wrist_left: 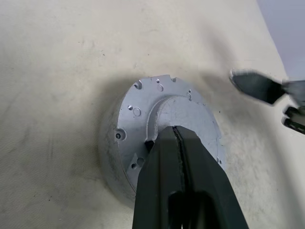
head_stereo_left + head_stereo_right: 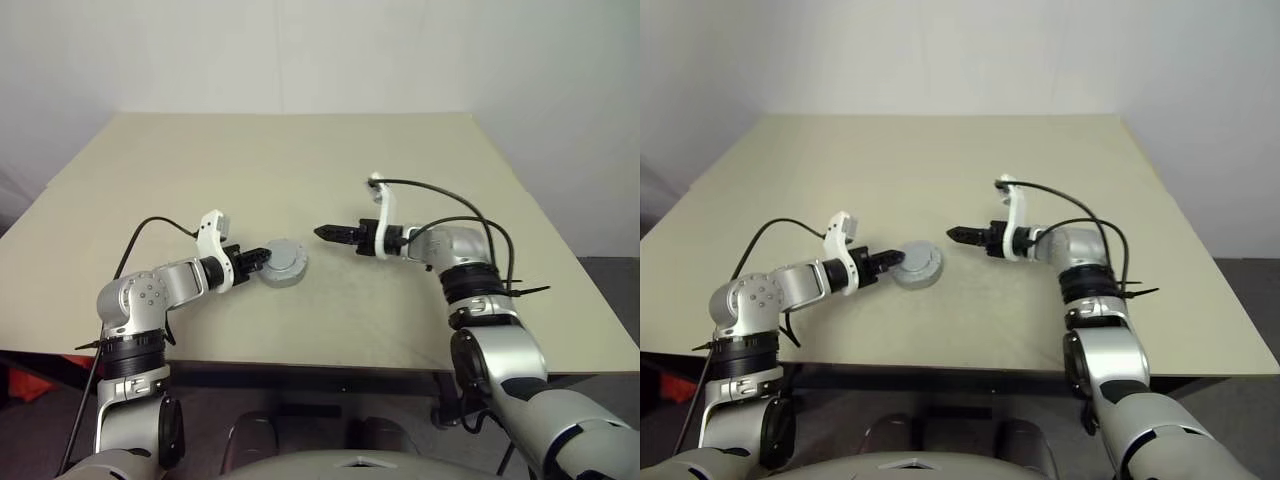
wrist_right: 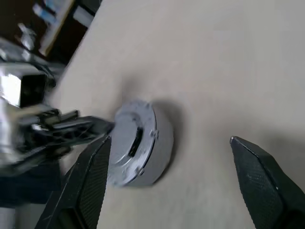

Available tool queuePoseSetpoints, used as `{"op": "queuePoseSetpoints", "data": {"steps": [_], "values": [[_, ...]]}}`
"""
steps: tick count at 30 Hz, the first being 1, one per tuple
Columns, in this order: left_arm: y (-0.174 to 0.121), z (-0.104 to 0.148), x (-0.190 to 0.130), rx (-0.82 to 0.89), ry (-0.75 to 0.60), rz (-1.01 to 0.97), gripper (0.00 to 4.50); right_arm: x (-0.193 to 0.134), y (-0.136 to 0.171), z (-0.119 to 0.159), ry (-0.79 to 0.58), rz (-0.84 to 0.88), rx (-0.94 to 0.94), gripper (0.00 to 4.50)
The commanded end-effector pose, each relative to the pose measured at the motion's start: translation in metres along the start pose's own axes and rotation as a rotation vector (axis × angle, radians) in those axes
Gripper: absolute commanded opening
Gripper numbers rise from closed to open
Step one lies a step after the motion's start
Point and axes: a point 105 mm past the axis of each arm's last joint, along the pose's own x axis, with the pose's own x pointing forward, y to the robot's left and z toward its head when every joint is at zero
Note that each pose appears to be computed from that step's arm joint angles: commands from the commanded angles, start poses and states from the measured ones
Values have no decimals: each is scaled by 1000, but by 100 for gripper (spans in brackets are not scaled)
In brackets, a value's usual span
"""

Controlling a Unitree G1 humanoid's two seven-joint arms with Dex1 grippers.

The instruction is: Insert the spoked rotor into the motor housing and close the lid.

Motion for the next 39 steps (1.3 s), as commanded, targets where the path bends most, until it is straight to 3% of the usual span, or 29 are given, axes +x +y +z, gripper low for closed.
{"op": "queuePoseSetpoints", "data": {"steps": [1, 13, 25, 39], "values": [[14, -18, 3, -44, 59, 52, 0, -8, 15, 2, 43, 48, 115, 447], [16, -15, -2, -38, 44, 64, 0, 13, 12, -48, 183, 18, 210, 447], [21, -3, -8, -39, -12, 95, 0, 57, 33, -41, 111, 97, 250, 447], [22, 0, -9, -38, -20, 105, 0, 85, 57, -27, 32, 162, 301, 447]]}}
